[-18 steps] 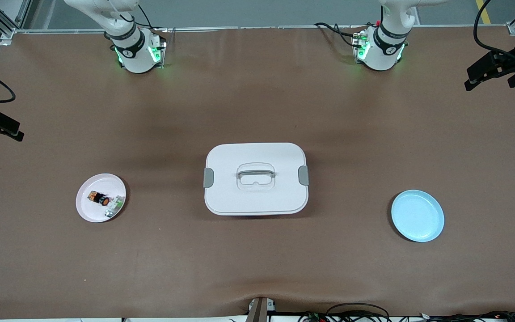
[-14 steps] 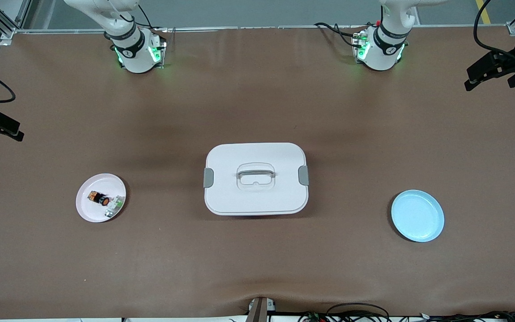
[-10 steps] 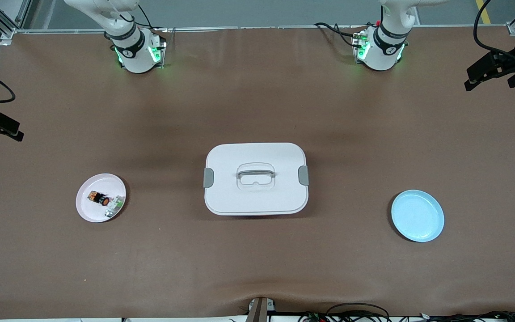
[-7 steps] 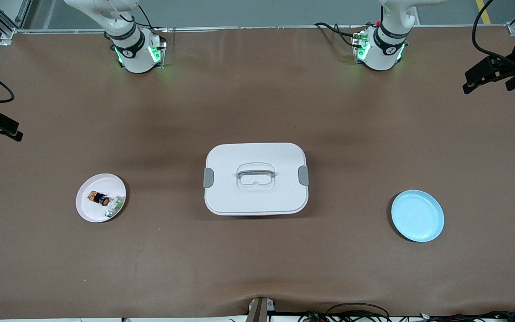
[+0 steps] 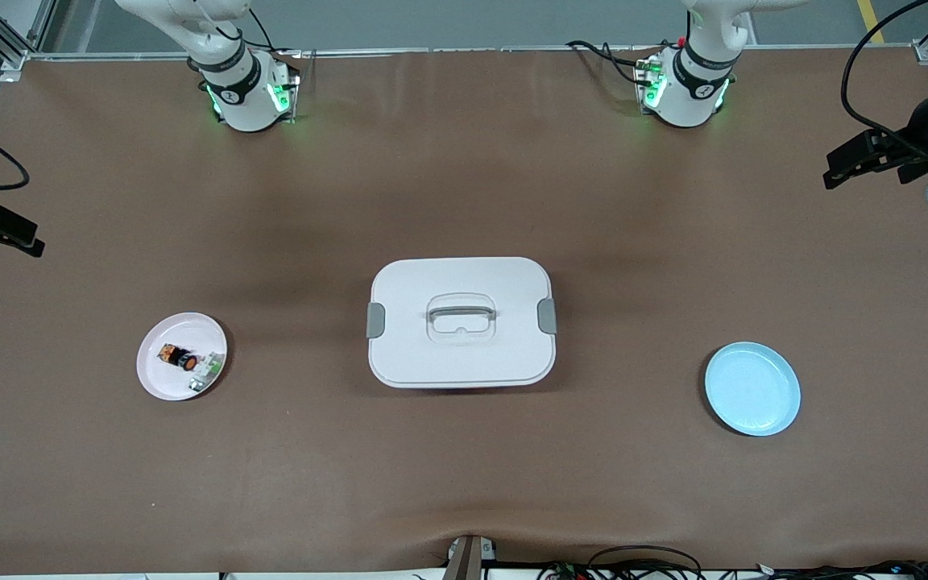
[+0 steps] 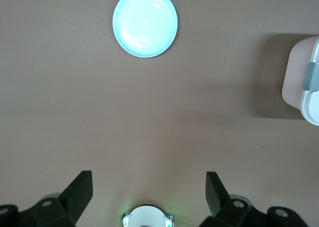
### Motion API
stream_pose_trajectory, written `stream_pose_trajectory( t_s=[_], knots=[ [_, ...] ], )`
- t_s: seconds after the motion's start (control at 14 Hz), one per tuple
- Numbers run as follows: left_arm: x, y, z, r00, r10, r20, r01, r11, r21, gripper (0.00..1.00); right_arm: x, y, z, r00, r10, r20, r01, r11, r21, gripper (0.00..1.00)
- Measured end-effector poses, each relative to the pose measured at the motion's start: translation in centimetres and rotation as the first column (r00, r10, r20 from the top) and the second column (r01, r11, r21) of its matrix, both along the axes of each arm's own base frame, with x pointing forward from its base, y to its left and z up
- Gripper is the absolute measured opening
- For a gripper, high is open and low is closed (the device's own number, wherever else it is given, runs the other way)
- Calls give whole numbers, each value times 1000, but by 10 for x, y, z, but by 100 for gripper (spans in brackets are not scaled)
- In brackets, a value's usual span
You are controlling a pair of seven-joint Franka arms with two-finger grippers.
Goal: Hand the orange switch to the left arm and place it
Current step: 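Move the right gripper toward the white plate with the switch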
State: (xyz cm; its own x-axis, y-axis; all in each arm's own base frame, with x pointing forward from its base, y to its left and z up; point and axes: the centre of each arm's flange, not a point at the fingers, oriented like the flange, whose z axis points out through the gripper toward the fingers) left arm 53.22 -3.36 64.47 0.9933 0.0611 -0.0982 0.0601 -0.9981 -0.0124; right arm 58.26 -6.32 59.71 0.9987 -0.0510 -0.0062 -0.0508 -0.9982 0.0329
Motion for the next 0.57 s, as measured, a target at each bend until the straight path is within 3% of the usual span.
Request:
stream_pose_trajectory(
  t_s=[0.57],
  knots=[
    [18,39,-8,996,72,52,-72,997,-5,100,52,-5,-97,999,-7,-45,7,1000,1,100]
  ],
)
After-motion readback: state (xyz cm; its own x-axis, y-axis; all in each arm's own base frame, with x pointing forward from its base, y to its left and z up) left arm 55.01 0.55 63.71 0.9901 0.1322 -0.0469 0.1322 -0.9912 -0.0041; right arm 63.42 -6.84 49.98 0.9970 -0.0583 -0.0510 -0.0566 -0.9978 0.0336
